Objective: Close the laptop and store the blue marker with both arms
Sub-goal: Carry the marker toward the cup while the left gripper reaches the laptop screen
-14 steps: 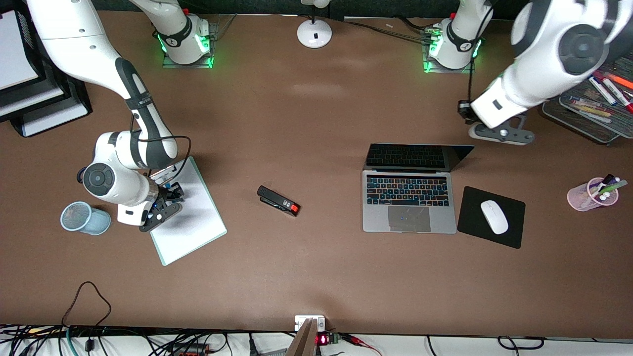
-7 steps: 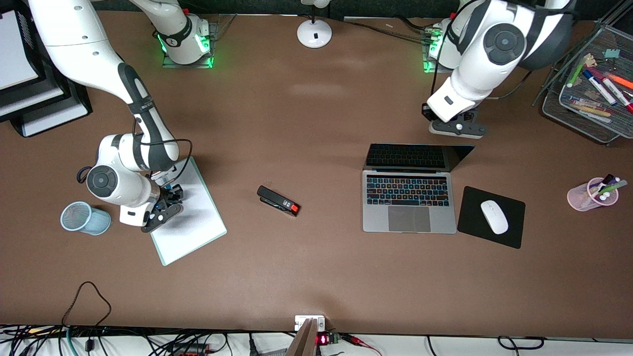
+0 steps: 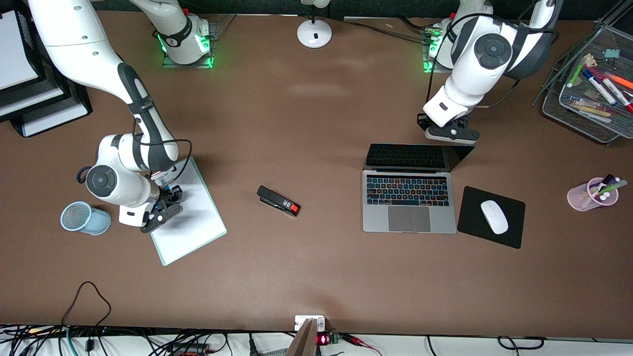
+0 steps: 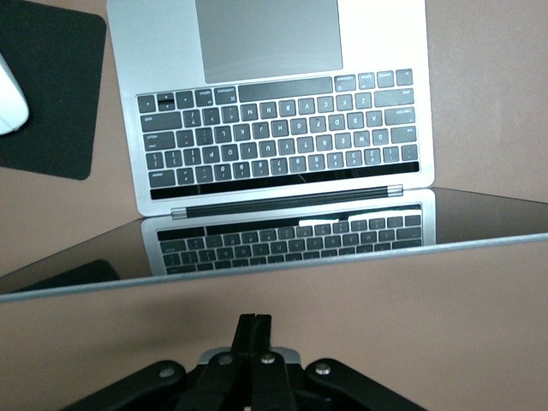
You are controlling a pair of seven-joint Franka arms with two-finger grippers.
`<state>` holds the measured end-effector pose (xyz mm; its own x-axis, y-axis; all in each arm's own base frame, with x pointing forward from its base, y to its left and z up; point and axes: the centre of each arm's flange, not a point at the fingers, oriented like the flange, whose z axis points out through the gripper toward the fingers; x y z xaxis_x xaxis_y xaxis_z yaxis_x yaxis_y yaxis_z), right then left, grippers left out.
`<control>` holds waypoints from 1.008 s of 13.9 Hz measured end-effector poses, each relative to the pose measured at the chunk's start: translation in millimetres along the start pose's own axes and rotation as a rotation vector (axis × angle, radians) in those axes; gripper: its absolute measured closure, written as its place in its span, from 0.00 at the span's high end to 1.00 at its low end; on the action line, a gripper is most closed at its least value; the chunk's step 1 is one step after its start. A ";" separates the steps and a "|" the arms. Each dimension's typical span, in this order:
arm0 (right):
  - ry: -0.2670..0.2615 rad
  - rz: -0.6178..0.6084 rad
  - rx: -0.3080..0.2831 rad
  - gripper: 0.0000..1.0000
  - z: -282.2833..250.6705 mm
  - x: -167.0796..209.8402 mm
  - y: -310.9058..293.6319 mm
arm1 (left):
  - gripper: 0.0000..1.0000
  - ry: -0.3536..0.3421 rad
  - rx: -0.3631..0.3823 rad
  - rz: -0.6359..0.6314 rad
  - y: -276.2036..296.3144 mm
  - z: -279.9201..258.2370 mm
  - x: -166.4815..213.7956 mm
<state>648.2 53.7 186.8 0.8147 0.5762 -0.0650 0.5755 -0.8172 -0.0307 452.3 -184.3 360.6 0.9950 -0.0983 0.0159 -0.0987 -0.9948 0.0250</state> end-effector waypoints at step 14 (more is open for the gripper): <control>0.068 -0.008 -0.043 0.18 -77.4 11.4 15.9 | 0.01 0.112 -0.055 -0.020 13.1 21.9 11.1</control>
<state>672.1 48.2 262.8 0.8119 0.5837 0.0026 0.5837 -0.8119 0.0121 462.3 -199.0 339.2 0.9893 -0.0722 0.1267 -0.0829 -0.9933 0.0807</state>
